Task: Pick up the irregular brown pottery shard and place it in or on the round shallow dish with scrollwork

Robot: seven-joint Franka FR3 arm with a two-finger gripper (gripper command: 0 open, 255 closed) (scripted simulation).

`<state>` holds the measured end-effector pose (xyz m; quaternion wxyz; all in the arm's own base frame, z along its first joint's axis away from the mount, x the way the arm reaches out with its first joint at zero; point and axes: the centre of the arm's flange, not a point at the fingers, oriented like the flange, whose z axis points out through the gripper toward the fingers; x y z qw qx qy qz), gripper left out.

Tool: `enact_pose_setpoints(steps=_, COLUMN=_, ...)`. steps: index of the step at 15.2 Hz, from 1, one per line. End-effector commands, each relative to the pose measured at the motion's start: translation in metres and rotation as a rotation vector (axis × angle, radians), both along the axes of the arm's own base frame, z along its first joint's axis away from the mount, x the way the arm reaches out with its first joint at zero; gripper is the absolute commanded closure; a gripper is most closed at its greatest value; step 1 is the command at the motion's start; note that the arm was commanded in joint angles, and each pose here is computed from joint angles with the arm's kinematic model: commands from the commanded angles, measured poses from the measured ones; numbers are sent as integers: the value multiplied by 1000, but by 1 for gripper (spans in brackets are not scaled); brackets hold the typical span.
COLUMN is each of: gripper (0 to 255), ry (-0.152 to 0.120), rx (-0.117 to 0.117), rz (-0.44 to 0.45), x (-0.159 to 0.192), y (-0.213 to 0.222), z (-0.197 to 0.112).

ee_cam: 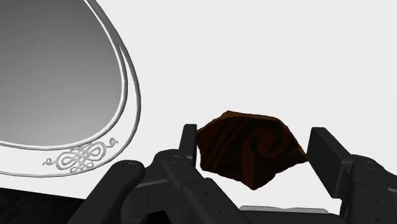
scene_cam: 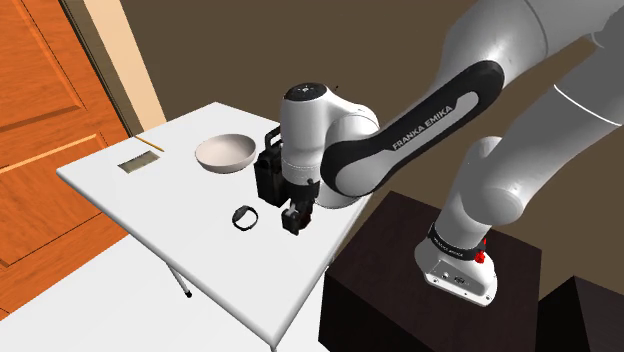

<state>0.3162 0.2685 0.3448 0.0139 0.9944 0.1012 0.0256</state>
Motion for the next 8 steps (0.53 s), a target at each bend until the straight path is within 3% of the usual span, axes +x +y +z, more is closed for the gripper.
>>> enact_pose_setpoints(steps=1, gripper=255, ry=0, rx=0, rz=0, x=-1, y=-1, z=10)
enact_pose_setpoints(steps=8, gripper=255, ry=0, rx=0, rz=0, x=-1, y=-1, z=47)
